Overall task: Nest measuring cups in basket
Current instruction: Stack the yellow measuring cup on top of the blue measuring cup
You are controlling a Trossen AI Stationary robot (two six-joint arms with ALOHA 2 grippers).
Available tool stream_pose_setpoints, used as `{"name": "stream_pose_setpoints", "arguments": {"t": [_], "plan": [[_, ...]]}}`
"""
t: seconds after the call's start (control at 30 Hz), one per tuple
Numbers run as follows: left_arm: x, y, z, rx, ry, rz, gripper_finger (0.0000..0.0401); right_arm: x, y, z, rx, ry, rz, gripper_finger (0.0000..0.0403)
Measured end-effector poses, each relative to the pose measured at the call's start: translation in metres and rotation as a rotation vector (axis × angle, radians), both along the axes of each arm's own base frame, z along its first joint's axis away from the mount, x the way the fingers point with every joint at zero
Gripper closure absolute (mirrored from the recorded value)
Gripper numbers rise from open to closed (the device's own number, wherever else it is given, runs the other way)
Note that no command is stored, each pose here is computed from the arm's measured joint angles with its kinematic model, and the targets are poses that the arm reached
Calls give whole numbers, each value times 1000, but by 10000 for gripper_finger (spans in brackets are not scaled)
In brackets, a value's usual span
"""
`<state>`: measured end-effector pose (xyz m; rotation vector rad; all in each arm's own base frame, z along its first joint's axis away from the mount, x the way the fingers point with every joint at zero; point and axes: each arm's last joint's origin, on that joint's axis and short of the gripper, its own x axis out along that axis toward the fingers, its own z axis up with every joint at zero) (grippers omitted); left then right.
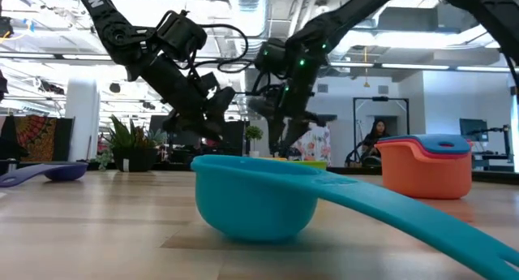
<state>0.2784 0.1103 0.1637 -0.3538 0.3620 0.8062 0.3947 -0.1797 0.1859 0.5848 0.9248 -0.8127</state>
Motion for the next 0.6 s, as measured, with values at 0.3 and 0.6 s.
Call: {"name": "stream_pose_setpoints", "arguments": {"t": [0.3, 0.6], "plan": [[-2, 0, -3, -11, 31, 17, 257, -15, -24, 3, 52, 19, -37, 267], [-2, 0, -4, -14, 42, 18, 257, -15, -36, -13, 113, 9, 18, 269]]}}
